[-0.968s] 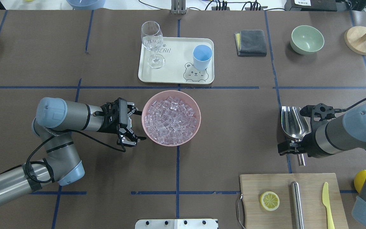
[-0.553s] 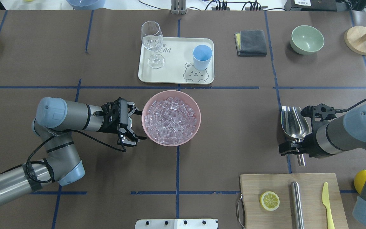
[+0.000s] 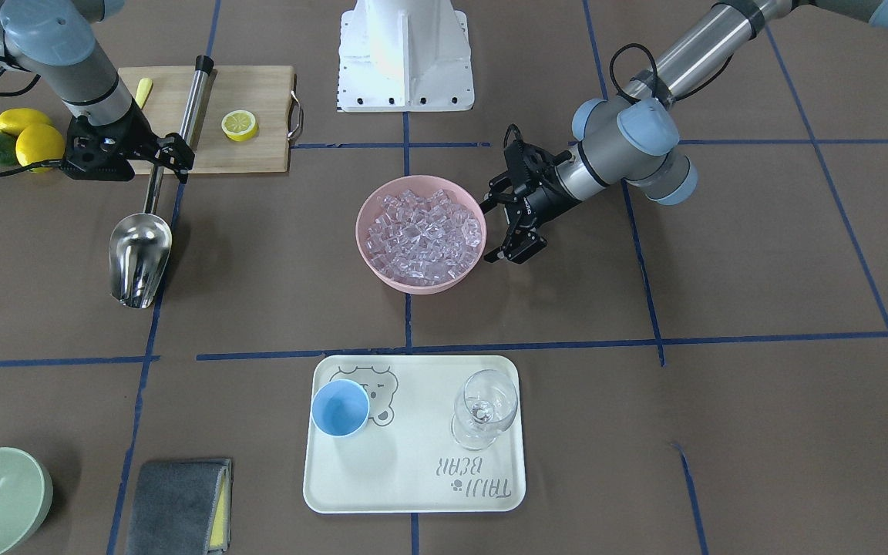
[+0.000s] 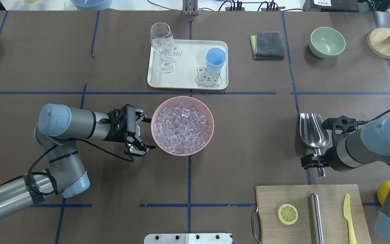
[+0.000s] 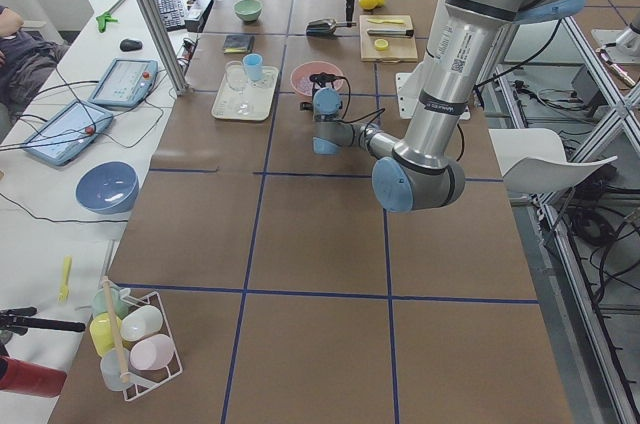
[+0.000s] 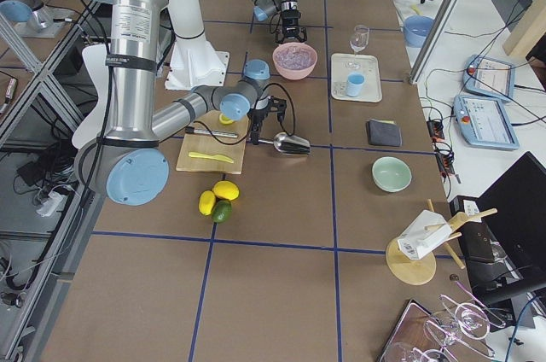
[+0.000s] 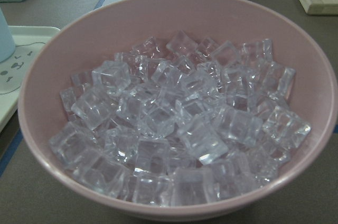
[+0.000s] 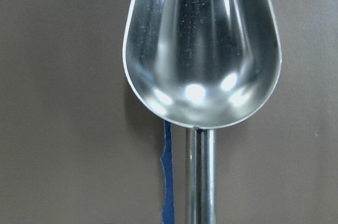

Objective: Put ice in cup with scoop
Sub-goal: 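Lift the metal scoop off the table with the right gripper, then move the scoop over the pink bowl with the right gripper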

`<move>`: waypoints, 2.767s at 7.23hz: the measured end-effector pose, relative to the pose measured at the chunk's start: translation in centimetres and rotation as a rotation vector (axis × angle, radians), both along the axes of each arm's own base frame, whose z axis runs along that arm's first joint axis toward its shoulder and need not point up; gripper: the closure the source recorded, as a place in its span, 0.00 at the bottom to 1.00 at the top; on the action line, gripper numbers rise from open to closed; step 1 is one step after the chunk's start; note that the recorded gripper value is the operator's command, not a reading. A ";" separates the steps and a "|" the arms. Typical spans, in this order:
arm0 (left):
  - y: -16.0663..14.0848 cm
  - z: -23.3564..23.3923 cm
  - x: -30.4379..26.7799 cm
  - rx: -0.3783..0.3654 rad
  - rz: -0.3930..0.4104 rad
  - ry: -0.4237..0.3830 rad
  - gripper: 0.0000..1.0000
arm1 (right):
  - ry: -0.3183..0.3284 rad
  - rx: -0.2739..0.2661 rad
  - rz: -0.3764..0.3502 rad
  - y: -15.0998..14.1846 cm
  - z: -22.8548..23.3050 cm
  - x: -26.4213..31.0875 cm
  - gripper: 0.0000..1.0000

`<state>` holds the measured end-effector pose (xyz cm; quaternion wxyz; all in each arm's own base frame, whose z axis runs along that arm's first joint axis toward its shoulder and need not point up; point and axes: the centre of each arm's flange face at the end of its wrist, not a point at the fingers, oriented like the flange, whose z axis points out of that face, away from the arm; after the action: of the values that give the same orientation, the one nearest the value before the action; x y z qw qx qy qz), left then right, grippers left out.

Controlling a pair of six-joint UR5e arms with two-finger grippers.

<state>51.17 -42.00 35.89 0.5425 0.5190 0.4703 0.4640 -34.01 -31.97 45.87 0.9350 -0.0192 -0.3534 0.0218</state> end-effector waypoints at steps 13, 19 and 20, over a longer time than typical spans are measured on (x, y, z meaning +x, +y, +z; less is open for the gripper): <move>0.0 -0.2 0.0 0.003 0.001 0.004 0.00 | -0.014 0.004 -0.009 0.6 -1.2 0.4 1.00; -0.1 -0.2 0.0 0.001 -0.001 0.005 0.00 | -0.008 0.506 -0.440 -2.9 -5.5 2.7 1.00; -0.1 -0.2 0.0 0.001 0.000 0.005 0.00 | -0.004 0.594 -0.519 -3.8 -6.8 2.6 1.00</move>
<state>51.13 -42.06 35.69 0.5411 0.5204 0.4715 0.4626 -31.41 -35.76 39.04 0.8737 0.1633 -0.3295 -0.3184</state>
